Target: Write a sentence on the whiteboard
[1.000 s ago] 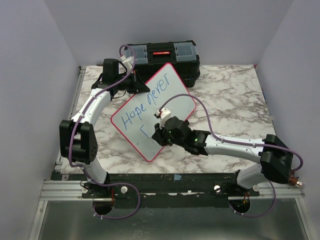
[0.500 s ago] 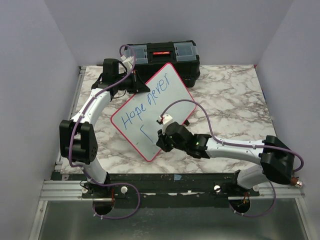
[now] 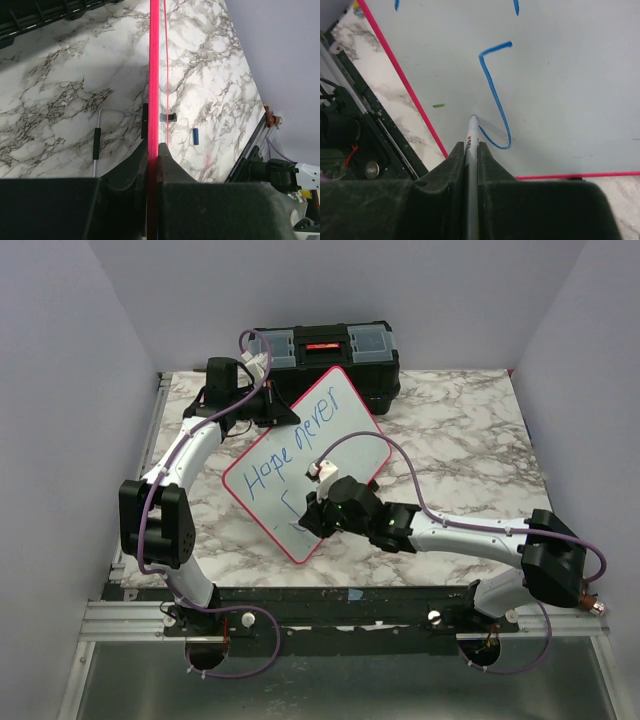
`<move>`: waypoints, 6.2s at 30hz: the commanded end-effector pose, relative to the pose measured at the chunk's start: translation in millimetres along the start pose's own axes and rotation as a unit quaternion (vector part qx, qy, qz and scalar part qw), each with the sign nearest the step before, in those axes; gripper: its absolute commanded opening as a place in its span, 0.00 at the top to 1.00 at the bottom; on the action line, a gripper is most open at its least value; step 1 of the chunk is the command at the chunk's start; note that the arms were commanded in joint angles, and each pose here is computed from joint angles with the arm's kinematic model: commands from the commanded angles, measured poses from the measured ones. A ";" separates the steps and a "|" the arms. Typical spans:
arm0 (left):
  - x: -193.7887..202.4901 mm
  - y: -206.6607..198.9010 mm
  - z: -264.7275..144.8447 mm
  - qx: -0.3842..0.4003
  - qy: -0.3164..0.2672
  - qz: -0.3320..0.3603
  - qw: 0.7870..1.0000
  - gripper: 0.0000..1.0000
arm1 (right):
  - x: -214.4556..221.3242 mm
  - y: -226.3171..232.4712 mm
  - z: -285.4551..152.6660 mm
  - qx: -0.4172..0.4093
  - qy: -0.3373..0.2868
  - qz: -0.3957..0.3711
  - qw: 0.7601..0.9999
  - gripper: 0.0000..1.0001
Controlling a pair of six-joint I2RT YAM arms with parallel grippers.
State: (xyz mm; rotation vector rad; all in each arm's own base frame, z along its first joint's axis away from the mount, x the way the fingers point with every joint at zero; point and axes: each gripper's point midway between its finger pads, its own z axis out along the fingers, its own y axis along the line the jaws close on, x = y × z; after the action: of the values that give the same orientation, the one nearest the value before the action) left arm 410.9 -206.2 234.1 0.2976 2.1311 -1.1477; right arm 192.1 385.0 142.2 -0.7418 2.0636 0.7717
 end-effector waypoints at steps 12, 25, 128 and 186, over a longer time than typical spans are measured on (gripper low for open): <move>-4.4 -4.9 -2.9 -0.005 -0.012 0.050 0.999 1.00 | -44.1 24.7 -3.0 -0.047 -0.075 -0.001 0.996 0.99; -4.7 -4.1 -2.6 -0.007 -0.012 0.049 0.999 1.00 | -31.5 14.5 13.1 -0.021 -0.060 -0.003 0.998 0.99; -3.7 -1.1 0.4 -0.011 -0.008 0.048 0.999 1.00 | -48.3 -68.0 -22.7 0.138 -0.132 0.031 0.981 0.99; -3.1 0.1 1.7 -0.010 -0.006 0.046 0.999 1.00 | -10.4 -63.3 2.6 0.114 -0.065 0.016 0.991 0.99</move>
State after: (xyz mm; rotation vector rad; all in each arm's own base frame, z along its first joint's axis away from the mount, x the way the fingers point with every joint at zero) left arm 410.4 -205.7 233.1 0.2971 2.1359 -1.1451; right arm 236.7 365.1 154.8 -0.5348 1.9430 0.7063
